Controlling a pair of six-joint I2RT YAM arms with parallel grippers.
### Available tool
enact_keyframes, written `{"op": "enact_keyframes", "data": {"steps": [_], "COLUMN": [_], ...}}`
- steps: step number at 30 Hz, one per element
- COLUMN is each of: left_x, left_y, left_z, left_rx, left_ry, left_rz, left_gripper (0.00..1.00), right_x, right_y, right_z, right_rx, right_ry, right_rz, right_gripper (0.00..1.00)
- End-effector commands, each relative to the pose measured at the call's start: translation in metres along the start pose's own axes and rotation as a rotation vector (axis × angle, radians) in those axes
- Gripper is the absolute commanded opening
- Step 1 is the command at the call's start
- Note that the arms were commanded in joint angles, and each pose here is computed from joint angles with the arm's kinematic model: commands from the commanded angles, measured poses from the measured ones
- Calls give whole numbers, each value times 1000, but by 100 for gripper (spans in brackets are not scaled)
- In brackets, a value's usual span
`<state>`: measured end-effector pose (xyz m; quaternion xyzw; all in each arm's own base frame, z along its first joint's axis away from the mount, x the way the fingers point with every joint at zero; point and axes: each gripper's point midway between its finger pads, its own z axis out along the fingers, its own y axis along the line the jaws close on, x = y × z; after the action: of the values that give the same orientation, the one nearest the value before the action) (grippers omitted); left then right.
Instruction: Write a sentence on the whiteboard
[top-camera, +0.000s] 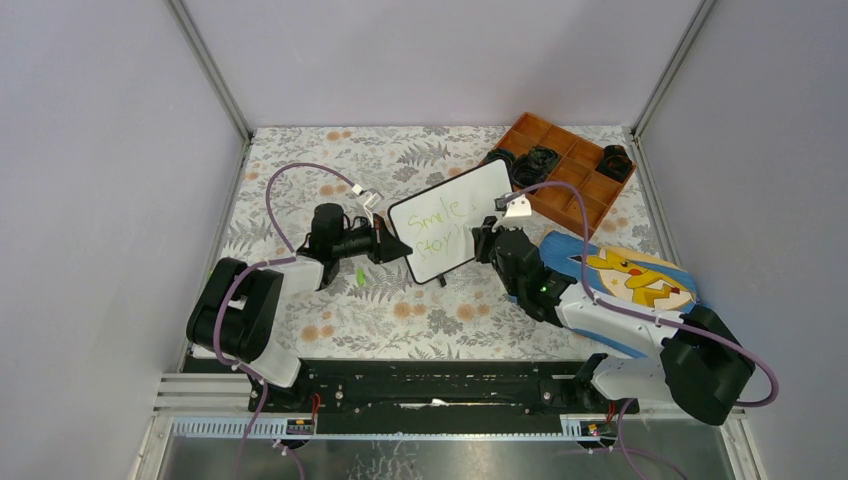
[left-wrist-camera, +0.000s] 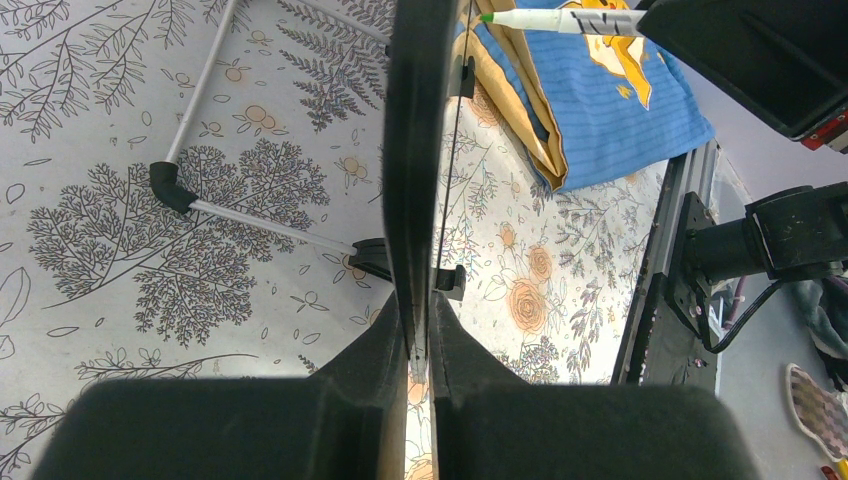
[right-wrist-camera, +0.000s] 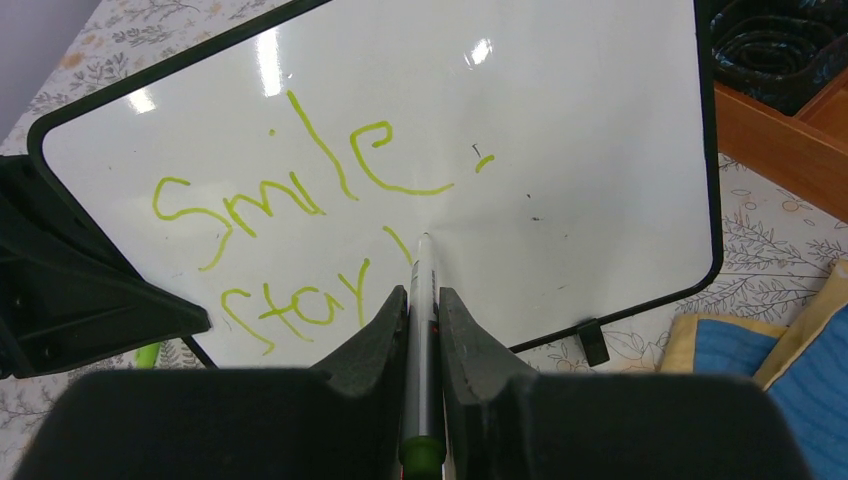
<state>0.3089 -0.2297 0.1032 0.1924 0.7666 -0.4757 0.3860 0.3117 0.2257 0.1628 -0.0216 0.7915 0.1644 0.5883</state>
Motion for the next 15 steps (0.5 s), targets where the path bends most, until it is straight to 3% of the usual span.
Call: {"op": "enact_keyframes", "data": {"steps": [1, 15], "left_x": [33, 33], "left_y": [18, 18], "left_z": [1, 2], "left_rx": [-90, -90], "left_ry": [91, 92], "left_rz": [-29, -28], "left_gripper": [0, 0], "right_x": [-31, -16], "right_y": [5, 18], "right_z": [9, 11], "right_rx": [11, -58], "right_ry": [-77, -22], "right_rz": [33, 24], "right_gripper": [0, 0]}}
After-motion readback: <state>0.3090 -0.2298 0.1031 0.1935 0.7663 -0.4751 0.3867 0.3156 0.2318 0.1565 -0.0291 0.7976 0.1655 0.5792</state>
